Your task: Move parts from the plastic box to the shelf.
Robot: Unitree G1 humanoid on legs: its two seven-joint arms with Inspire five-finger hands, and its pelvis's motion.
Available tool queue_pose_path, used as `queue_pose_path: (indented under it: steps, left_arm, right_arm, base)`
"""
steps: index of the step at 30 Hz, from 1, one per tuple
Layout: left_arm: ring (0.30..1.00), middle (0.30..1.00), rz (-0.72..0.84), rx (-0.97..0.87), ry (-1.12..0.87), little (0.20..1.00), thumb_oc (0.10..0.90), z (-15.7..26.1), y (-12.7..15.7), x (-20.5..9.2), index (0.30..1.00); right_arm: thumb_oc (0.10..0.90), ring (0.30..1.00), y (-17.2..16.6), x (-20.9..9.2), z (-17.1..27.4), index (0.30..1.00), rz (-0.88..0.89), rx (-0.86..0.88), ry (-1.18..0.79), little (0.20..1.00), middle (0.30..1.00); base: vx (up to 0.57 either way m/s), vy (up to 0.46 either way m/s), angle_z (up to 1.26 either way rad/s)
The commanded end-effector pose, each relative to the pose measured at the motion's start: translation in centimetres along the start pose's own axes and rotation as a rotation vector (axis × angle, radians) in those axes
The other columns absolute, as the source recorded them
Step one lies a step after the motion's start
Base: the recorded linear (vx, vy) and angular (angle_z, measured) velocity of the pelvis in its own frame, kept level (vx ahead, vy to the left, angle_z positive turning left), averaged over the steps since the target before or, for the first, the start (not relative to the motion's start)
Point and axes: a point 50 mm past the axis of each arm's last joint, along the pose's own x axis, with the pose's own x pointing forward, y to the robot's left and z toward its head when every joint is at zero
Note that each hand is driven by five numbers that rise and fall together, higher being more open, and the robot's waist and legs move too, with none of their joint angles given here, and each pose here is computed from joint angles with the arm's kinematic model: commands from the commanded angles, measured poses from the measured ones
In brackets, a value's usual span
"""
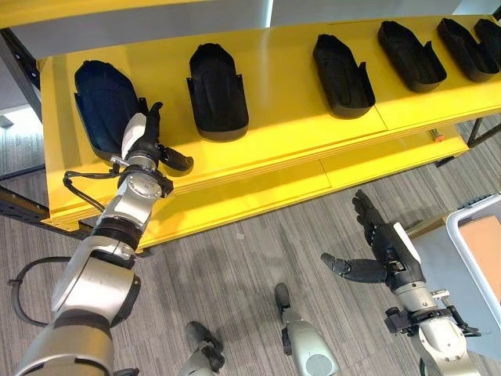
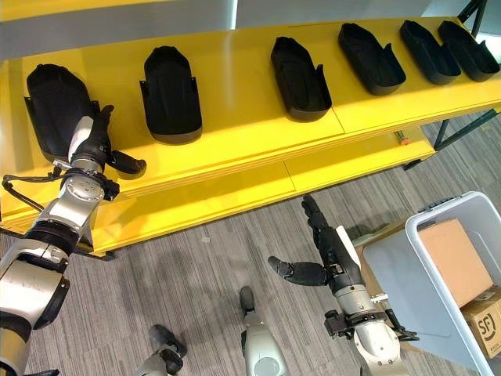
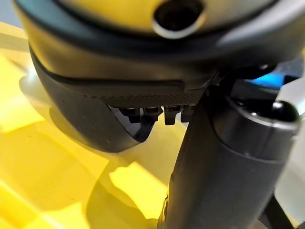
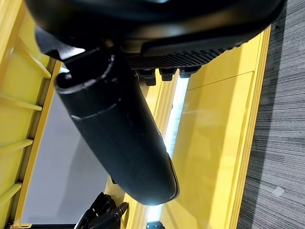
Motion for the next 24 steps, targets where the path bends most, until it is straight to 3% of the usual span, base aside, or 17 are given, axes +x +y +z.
queue_pose_path:
  steps: [1,24]
  left_arm:
    - [1.0,1.0,0.085,-0.157,-0.189,1.0,0.9,4.6,1.6,0.6,1.0]
    - [1.0,1.0,0.144,-0.075,-0.093,1.0,0.9,0.3,4.2,-0.2,1.0]
  right_arm:
    - [0.9,1.0,-2.1,0.9,4.1,1.0,-0.031,-0.07,-0.217,1.0,1.0]
    - [0.9,1.0,-2.1,0.9,4.1,1.0,-0.014,-0.095,-0.212,1.0,1.0]
  base:
    - [0.0,0.0,0.0]
    - [0.0,0.0,0.0]
